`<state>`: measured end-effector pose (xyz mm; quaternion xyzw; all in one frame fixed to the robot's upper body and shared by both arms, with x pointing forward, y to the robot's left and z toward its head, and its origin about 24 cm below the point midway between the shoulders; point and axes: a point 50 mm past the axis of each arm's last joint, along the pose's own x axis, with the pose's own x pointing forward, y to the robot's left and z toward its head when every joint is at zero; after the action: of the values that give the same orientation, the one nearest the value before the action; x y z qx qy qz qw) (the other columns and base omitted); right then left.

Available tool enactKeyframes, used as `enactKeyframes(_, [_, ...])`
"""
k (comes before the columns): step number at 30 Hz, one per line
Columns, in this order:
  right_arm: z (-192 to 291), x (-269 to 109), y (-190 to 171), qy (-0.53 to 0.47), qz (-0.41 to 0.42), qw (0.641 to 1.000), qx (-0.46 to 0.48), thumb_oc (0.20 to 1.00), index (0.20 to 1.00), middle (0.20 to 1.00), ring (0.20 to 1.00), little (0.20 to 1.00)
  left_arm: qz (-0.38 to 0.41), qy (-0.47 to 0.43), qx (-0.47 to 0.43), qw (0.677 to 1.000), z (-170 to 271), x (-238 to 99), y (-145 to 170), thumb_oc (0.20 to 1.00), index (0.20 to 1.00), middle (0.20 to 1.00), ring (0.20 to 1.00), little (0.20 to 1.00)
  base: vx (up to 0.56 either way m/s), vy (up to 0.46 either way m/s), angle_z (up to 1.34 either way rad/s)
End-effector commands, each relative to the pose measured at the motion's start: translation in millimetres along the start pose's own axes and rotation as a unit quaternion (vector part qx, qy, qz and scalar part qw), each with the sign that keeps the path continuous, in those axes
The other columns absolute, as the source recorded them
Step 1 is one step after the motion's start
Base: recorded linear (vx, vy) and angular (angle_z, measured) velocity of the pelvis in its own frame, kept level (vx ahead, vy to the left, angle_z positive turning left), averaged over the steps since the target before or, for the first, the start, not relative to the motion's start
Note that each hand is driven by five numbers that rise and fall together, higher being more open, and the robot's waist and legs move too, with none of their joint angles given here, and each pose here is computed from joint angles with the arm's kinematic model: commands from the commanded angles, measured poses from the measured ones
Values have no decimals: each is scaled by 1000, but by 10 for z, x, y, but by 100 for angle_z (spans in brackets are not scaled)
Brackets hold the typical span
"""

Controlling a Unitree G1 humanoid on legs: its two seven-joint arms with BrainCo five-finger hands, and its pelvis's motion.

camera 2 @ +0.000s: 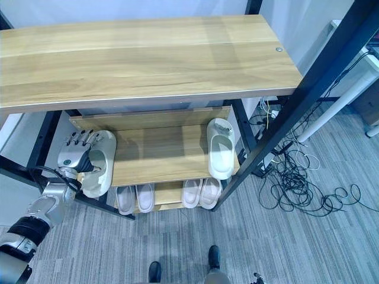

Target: Arrange the slippers neatly on the shoe rack.

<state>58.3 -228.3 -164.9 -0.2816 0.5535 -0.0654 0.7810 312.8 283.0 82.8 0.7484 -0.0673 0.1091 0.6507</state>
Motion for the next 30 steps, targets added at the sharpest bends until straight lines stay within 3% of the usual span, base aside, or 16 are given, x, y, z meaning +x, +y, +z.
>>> enactKeyframes(1, [25,2,2,-13,3,1000,-22,1000,1000,1000,1000,1000,119,47,24,991,-269,391,594,1000,1000,1000,1000,1000,0,0,0])
enactKeyframes(21, [167,40,-67,-34,-16,999,-16,1000,1000,1000,1000,1000,113,57,41,991,-227,561,625,1000,1000,1000,1000,1000,0,0,0])
enactKeyframes(22, [166,39,-65,-34,-16,999,-15,1000,1000,1000,1000,1000,107,59,34,992,-215,554,596,746,746,746,746,746,3,9,-8])
enactKeyframes(23, [170,38,-62,-34,-16,999,-13,1000,1000,1000,1000,1000,107,57,13,993,-174,557,587,376,376,376,376,376,10,7,-9])
enactKeyframes(24, [153,31,-47,-32,-14,999,-13,1000,1000,1000,1000,1000,107,58,-16,992,-154,541,565,200,200,200,200,200,10,2,-4])
enactKeyframes(30, [160,29,-31,-30,-11,999,-13,1000,1000,1000,1000,1000,101,35,-80,991,26,434,453,200,200,200,200,200,9,-3,-4])
